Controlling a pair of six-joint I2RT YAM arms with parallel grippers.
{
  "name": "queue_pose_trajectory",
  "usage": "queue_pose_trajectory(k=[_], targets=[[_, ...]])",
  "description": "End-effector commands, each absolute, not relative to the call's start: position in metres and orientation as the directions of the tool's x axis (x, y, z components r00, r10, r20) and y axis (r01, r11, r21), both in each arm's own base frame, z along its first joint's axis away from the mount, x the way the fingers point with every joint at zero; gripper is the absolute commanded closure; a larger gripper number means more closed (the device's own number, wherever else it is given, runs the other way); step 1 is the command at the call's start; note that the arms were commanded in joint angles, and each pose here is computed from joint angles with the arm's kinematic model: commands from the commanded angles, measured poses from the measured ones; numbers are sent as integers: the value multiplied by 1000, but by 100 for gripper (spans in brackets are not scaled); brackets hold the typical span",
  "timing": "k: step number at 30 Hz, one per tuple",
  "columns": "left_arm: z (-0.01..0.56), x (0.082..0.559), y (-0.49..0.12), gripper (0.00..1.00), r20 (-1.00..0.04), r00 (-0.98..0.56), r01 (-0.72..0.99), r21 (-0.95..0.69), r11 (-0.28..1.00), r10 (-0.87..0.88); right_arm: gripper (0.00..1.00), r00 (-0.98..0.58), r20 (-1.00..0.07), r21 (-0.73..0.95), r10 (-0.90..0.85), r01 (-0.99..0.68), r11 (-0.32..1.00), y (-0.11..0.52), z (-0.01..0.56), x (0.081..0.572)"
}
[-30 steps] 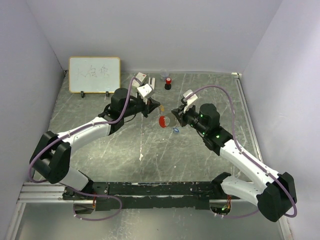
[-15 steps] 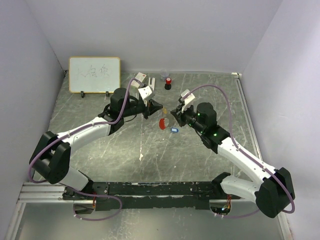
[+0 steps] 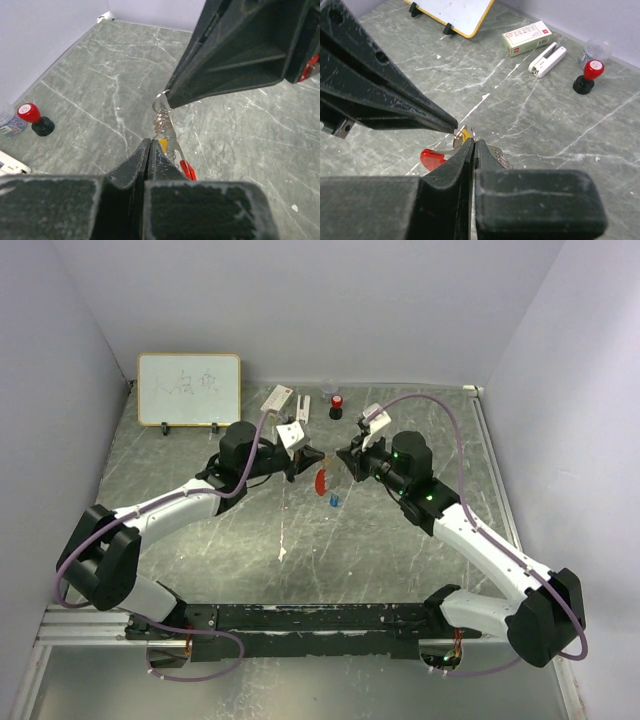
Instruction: Put the keys on the keyring
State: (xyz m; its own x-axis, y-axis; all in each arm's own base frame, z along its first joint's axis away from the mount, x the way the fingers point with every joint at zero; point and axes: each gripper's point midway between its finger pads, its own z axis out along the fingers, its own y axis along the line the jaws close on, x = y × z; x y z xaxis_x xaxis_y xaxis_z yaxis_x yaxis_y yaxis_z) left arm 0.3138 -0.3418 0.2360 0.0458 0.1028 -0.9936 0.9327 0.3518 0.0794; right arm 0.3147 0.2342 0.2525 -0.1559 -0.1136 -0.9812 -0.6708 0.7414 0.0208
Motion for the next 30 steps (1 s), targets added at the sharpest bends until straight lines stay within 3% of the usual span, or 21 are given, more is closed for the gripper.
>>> queue_pose_trajectory(k=[1, 10, 30], targets=[[255, 316, -339, 93, -971, 222, 893, 240, 381, 92, 100, -198, -977, 76, -76, -661, 747, 238, 260, 317], [258, 329, -337, 93, -930, 348, 833, 364, 417, 117, 100, -236, -967, 89, -94, -662, 744, 240, 255, 317], [250, 311, -365, 93, -798, 572, 749, 603, 274, 190, 100, -268, -961, 116, -64, -603, 789, 233, 258, 323]])
